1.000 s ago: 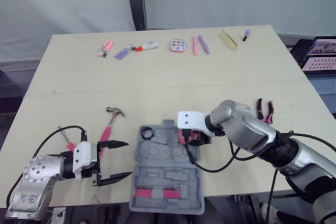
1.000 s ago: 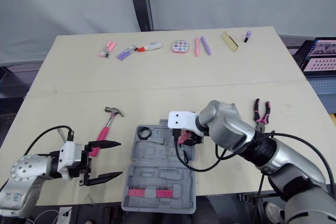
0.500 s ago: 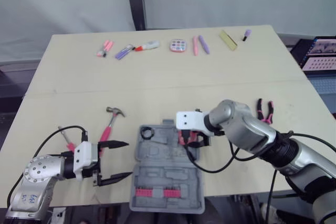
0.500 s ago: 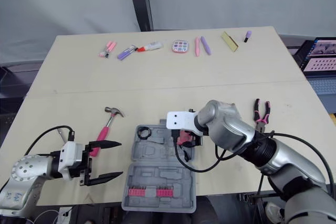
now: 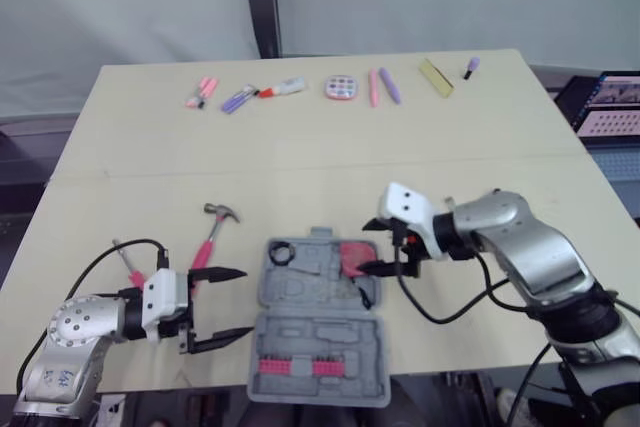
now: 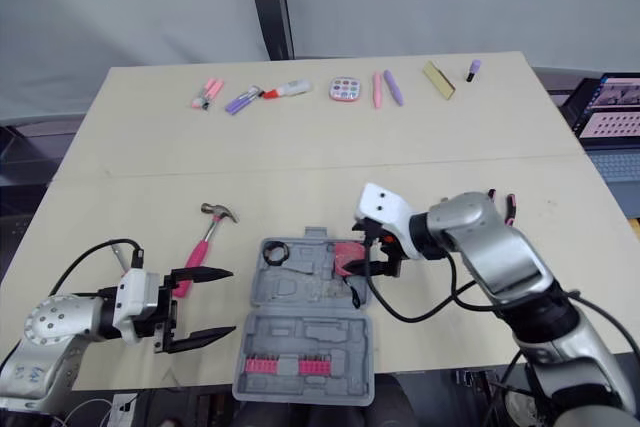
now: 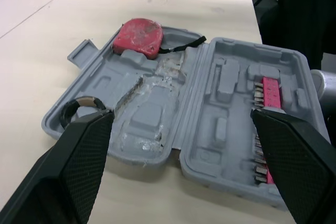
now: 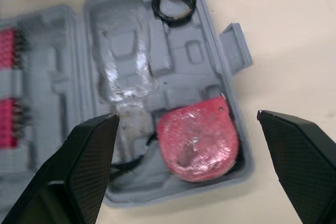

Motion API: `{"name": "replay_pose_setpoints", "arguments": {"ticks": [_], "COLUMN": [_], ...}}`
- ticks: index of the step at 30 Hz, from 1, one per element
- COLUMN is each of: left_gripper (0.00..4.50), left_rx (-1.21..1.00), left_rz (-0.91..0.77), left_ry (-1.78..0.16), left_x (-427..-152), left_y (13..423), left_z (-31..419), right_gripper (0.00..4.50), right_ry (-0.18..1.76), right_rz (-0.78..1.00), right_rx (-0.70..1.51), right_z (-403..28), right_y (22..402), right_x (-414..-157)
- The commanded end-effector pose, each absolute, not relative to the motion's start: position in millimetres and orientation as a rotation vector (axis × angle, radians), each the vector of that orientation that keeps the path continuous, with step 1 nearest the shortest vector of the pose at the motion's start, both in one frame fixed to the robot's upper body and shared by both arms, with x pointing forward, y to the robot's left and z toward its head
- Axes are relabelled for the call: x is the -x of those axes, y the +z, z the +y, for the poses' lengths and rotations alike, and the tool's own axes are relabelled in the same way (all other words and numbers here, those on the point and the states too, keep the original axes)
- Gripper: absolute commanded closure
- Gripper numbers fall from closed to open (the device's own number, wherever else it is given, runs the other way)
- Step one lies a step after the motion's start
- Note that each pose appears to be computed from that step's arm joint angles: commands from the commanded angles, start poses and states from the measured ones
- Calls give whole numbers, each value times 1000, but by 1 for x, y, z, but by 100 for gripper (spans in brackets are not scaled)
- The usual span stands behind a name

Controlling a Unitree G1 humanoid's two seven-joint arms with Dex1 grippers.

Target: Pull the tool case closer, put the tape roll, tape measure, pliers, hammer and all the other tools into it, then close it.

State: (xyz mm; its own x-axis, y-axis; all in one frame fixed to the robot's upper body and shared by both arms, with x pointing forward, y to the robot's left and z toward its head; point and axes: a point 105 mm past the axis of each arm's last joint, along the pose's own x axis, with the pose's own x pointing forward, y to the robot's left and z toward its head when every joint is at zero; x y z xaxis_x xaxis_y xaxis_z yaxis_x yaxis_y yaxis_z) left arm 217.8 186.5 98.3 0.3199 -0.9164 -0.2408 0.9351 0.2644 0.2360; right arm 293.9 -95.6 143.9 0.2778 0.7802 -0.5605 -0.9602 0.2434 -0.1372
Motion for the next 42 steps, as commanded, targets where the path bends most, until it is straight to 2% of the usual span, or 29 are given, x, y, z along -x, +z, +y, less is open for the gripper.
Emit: {"name": "replay_pose_setpoints", "arguments": {"ticks": [1, 5, 12, 42], "left_gripper": [0, 0, 0, 0], "left_rx": [-368, -370, -378, -400], "left_rz": [36, 36, 41, 55], "left_ry": [-1257, -1259, -1259, -1248], "left_x": [-218, -218, -218, -216], "left_y": [102, 103, 104, 109], "left_z": [184, 184, 185, 189], "right_gripper": [178, 370, 370, 370], "right_ry": [1269, 1280, 1282, 1235], "right_rz": [277, 268, 197, 220], "right_rx": [454, 444, 384, 374], "right_z": [-93, -98, -101, -104], "right_y": [161, 152, 137, 76], "right_x": [-292, -289, -293, -317]}}
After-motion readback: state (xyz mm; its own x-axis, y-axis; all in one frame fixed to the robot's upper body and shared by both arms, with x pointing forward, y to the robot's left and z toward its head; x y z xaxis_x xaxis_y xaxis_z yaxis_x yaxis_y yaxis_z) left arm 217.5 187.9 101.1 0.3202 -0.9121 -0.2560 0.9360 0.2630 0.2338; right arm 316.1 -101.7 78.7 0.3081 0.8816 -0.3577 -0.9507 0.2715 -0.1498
